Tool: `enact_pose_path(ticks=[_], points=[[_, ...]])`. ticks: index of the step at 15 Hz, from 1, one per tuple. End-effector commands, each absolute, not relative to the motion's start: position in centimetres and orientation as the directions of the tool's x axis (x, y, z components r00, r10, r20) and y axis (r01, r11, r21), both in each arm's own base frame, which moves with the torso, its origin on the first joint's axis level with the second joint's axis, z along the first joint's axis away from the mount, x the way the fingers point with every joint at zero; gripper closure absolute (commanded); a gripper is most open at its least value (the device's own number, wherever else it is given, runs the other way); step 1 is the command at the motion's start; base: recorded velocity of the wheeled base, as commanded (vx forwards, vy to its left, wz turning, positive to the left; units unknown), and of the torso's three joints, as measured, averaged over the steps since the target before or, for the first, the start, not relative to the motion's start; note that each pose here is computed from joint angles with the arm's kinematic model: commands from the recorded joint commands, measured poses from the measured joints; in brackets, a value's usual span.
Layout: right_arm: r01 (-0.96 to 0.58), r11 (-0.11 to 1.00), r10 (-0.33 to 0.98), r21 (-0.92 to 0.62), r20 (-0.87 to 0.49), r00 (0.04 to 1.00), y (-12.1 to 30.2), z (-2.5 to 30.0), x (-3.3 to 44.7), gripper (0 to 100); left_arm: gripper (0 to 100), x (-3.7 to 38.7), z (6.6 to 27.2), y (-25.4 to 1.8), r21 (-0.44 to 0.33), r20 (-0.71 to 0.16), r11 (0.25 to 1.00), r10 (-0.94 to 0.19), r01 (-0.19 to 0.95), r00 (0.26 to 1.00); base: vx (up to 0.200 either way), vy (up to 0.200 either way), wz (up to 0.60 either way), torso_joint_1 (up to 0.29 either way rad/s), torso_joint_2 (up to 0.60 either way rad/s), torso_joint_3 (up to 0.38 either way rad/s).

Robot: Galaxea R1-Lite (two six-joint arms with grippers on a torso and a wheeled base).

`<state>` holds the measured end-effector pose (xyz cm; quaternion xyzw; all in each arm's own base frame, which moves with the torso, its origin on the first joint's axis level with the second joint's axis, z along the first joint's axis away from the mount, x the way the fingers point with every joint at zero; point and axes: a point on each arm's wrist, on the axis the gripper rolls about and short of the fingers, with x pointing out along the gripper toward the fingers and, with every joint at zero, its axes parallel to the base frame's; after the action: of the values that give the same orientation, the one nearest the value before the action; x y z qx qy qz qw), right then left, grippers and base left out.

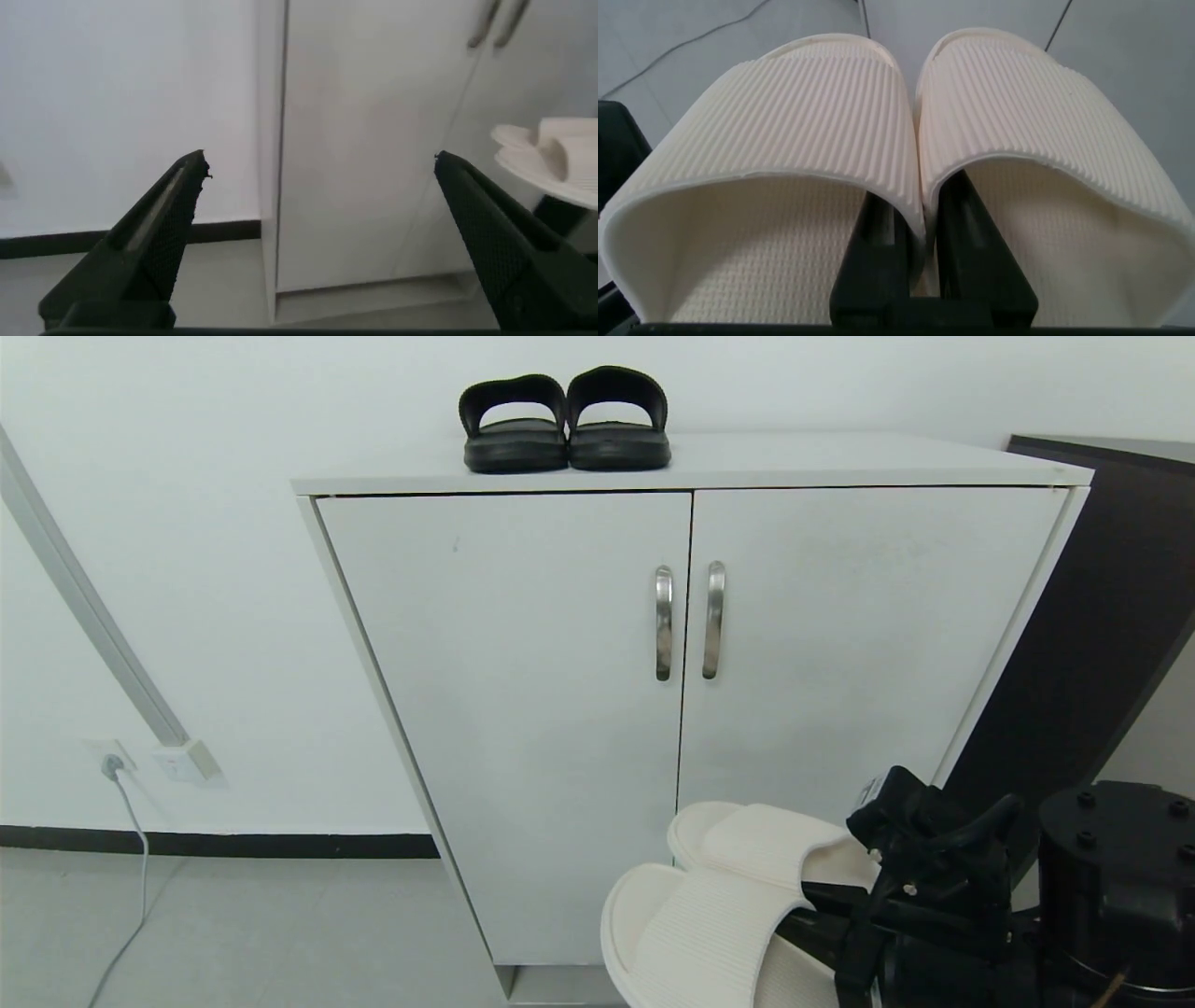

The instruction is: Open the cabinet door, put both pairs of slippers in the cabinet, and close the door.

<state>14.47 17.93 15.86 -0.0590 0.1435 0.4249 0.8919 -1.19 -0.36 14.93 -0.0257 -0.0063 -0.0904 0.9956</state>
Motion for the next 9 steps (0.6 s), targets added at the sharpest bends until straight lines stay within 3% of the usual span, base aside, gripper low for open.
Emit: enact_pose_path(ticks=[1,4,7,9], points=[[-0.777,0.629,0.740,0.012,-0.314,0.594,18.0,15.7,14.5,100,0,4.1,16.8,-0.9,-0.101,-0.147,0.932,-0.360,0.348,0.922,0.000,0.000,0.00,0.000,0.00,0.000],[-0.777,0.629,0.741,0.012,-0.311,0.595,17.9,15.7,14.5,100,0,7.4,18.5,-1.4,-0.158,-0.105,0.857,-0.509,0.491,0.855,0.000,0.000,0.00,0.000,0.00,0.000],[-0.779,0.627,0.745,0.015,-0.302,0.594,17.9,15.8,14.4,100,0,8.6,20.8,-4.1,-0.213,-0.042,0.684,-0.720,0.697,0.693,0.000,0.000,0.00,0.000,0.00,0.000],[-0.784,0.620,0.753,0.022,-0.299,0.587,18.0,15.8,14.5,100,0,9.5,22.1,-5.9,-0.251,-0.041,0.635,-0.761,0.730,0.648,0.000,0.000,0.00,0.000,0.00,0.000]])
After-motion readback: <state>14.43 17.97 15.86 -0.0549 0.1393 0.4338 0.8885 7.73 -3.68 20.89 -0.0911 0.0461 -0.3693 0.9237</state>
